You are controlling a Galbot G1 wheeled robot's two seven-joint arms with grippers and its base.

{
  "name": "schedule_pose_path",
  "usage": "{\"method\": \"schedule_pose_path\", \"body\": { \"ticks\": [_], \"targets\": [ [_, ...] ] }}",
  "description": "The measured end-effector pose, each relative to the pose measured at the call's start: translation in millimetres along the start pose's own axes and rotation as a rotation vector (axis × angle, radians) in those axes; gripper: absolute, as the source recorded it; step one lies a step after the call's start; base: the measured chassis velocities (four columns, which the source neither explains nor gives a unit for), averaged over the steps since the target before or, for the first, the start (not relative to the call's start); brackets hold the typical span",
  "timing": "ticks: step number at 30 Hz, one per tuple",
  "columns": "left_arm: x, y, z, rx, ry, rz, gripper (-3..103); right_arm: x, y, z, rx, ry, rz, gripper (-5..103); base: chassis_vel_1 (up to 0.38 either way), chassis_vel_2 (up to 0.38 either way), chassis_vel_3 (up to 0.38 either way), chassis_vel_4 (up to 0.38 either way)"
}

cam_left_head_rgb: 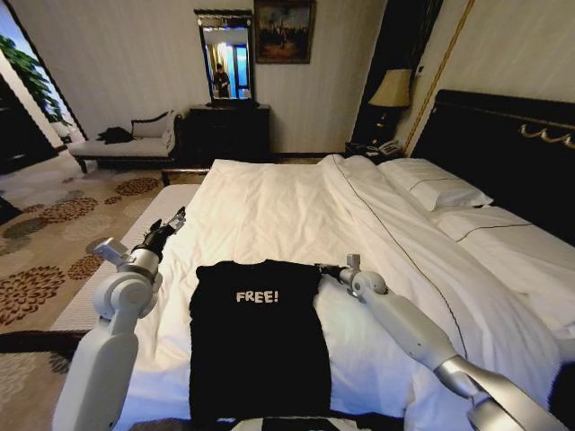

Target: Fold the clothes on the bed.

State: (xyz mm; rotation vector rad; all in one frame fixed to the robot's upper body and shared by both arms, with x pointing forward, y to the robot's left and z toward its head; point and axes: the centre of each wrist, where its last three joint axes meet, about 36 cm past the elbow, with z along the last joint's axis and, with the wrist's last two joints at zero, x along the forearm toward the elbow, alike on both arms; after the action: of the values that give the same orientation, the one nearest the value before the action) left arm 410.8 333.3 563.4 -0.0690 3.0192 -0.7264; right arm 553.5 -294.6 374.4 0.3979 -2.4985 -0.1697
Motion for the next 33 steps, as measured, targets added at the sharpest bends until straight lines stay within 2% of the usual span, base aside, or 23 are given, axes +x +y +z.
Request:
{"method": "schedule_pose_path", "body": {
  "ticks": [3, 6, 7, 10, 11, 14, 15, 17, 18, 19, 20, 24, 33],
  "targets": [
    [2, 0.2, 0, 0.000, 0.000, -0.001, 100, 1, 4, -2, 0.005, -0.042, -0.012, 14, 0.000, 0.000, 0.000, 0.000],
    [4, 0.8, 2, -0.003, 0.002, -0.006, 100, -4, 15, -14, 0.028, -0.146, -0.083, 30, 0.000, 0.000, 0.000, 0.000],
    [4, 0.8, 2, -0.003, 0.002, -0.006, 100, -4, 15, -14, 0.028, -0.146, -0.083, 30, 0.000, 0.000, 0.000, 0.000],
    [5, 0.2, 3, -0.005, 0.003, -0.008, 100, -17, 21, -27, 0.056, -0.173, -0.149, 41, 0.000, 0.000, 0.000, 0.000],
    [5, 0.2, 3, -0.005, 0.003, -0.008, 100, -17, 21, -27, 0.056, -0.173, -0.149, 41, 0.000, 0.000, 0.000, 0.000],
    [7, -0.4, 3, -0.006, 0.003, -0.009, 100, -39, 22, -28, 0.100, -0.108, -0.223, 58, 0.000, 0.000, 0.000, 0.000],
    [7, -0.4, 3, -0.006, 0.003, -0.009, 100, -39, 22, -28, 0.100, -0.108, -0.223, 58, 0.000, 0.000, 0.000, 0.000],
    [8, 0.8, 3, -0.008, 0.003, -0.015, 100, -49, 24, -25, 0.119, -0.047, -0.262, 69, 0.000, 0.000, 0.000, 0.000],
    [8, 1.4, 3, -0.009, 0.003, -0.018, 100, -54, 24, -23, 0.135, -0.024, -0.279, 69, 0.000, 0.000, 0.000, 0.000],
    [9, 2.4, 3, -0.010, 0.003, -0.022, 100, -65, 27, -21, 0.188, 0.004, -0.314, 74, 0.000, 0.000, 0.000, 0.000],
    [9, 2.4, 3, -0.010, 0.003, -0.022, 100, -65, 27, -21, 0.188, 0.004, -0.314, 74, 0.000, 0.000, 0.000, 0.000],
    [9, 3.0, 4, -0.008, 0.002, -0.026, 100, -87, 41, -21, 0.236, 0.021, -0.343, 95, 0.000, 0.000, 0.000, 0.000],
    [5, 4.6, 6, -0.006, 0.006, -0.032, 100, -93, 40, -20, 0.261, 0.041, -0.335, 103, 0.000, 0.000, 0.000, 0.000]
  ]
}}
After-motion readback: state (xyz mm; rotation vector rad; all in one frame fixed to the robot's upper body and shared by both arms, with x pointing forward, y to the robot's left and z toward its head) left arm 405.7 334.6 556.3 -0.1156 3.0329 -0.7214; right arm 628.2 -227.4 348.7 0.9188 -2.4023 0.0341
